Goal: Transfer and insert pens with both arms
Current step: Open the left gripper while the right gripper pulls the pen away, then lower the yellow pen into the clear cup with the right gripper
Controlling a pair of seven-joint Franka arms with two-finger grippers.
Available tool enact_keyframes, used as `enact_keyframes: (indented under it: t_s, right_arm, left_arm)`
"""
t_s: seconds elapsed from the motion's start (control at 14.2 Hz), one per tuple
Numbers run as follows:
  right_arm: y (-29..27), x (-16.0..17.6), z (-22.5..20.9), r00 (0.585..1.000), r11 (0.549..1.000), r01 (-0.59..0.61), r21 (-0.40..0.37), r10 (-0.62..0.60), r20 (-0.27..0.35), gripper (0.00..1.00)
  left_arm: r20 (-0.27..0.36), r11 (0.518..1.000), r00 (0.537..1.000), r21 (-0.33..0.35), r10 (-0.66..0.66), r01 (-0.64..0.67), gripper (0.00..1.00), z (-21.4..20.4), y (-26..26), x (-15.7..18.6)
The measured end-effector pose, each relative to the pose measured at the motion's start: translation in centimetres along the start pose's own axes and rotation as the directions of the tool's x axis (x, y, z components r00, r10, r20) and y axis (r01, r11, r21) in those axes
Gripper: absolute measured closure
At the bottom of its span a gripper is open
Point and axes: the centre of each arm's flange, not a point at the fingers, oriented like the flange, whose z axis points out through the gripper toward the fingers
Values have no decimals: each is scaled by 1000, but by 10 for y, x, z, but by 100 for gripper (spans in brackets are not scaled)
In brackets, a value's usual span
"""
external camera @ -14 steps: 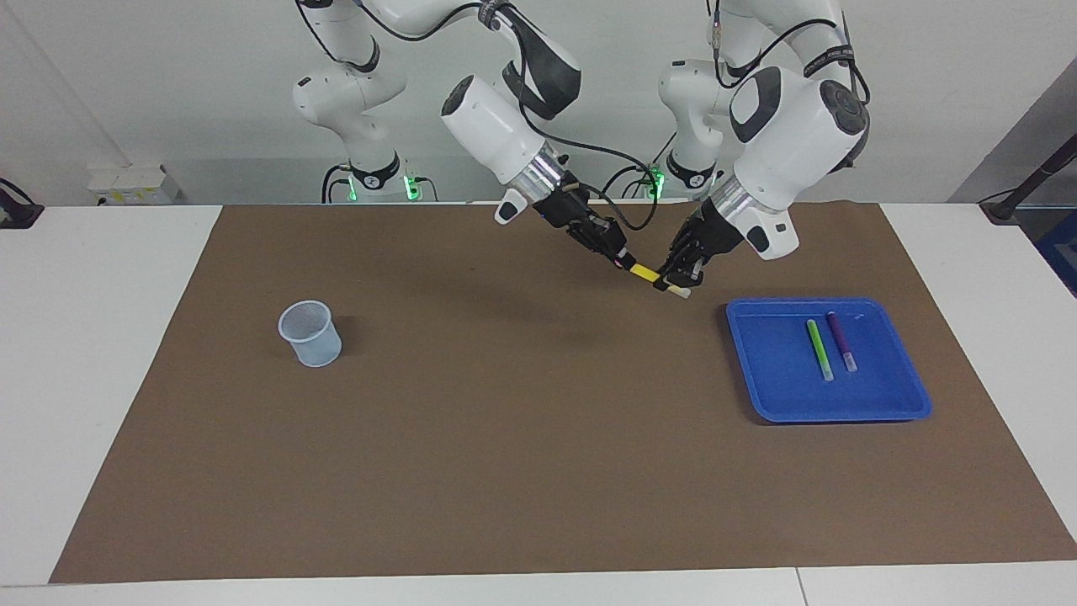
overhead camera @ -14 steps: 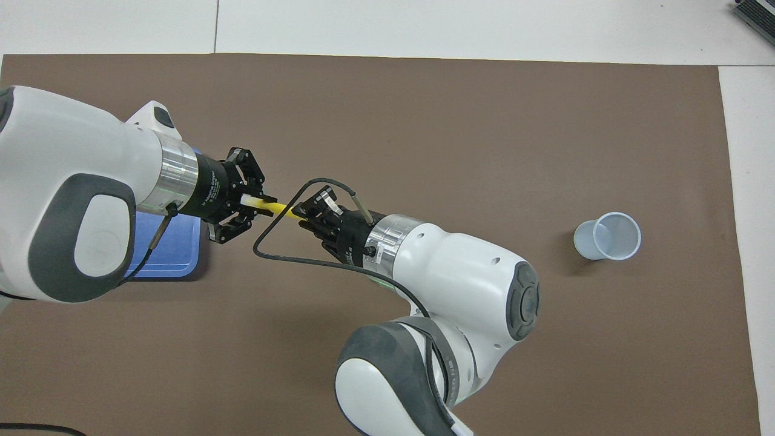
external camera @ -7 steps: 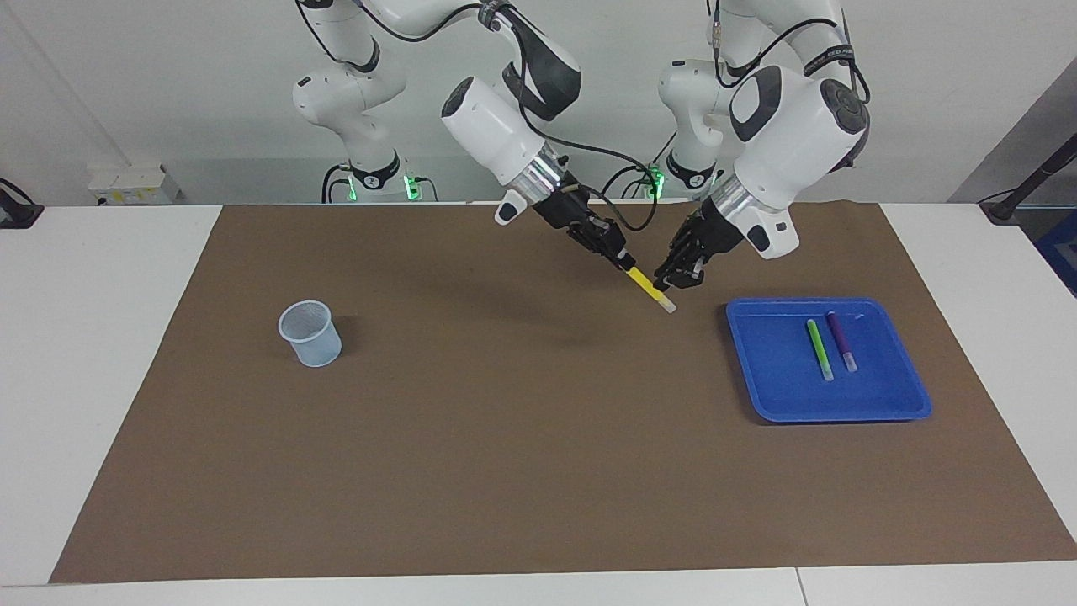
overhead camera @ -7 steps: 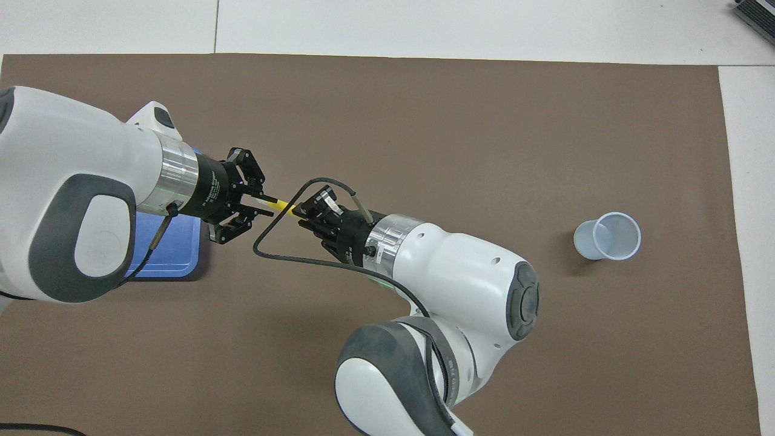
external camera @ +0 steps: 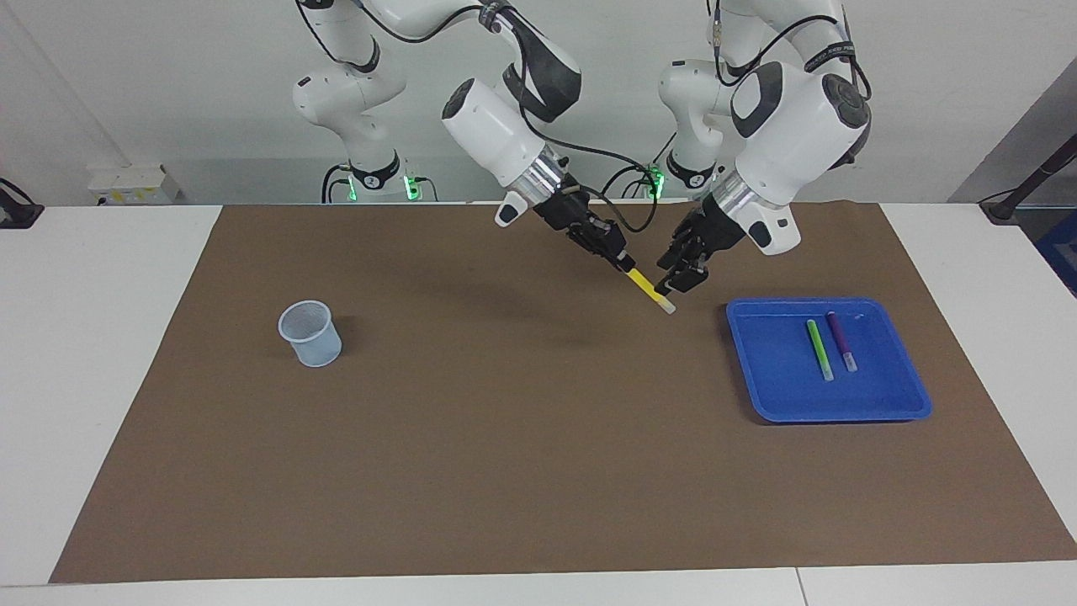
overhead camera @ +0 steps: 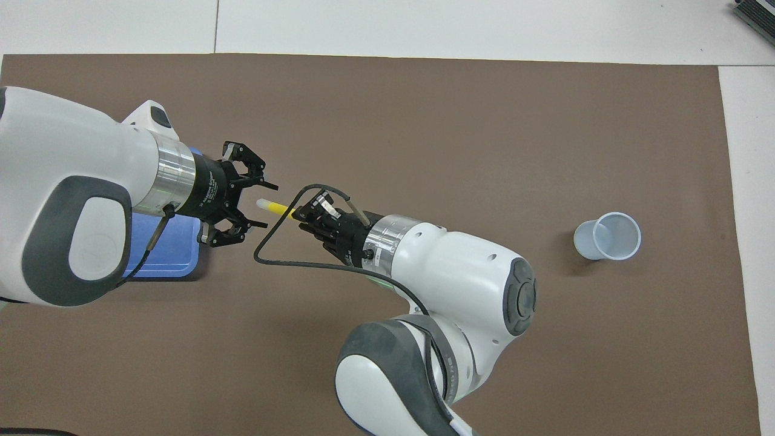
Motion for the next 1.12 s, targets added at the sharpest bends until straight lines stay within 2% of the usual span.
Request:
enact_keyframes:
  t_s: [0.14,0.28,0.42,0.63,0.77,0.91,1.05,1.12]
  right_arm:
    - [6,8,1,994,993,100,-60,-97,48,81]
    - [11,26,-4,974,964,222,-149,-211,84,81]
    - [16,45,-14,937,905,348,-244,-326,127,81]
    - [23,57,-30,869,803,494,-334,-441,225,81]
    - [25,66,-54,814,708,580,-403,-492,308,81]
    - [26,82,-97,741,596,672,-439,-538,402,81]
    - [35,105,-144,636,450,771,-451,-587,501,81]
    - [41,117,-165,578,370,813,-449,-605,547,81]
  left_arm:
    - [2,994,994,13,108,-108,40,2,-2,0]
    - [9,965,966,43,259,-259,40,6,-9,5]
    - [4,905,908,78,419,-418,38,7,-19,17]
    - [13,779,784,102,621,-619,39,1,-34,50]
    - [17,664,671,120,742,-738,39,-6,-46,86]
    - [25,550,557,131,830,-825,39,-16,-60,127]
    - [24,467,476,150,879,-871,39,-24,-71,160]
    - [17,442,450,160,893,-883,39,-24,-75,170]
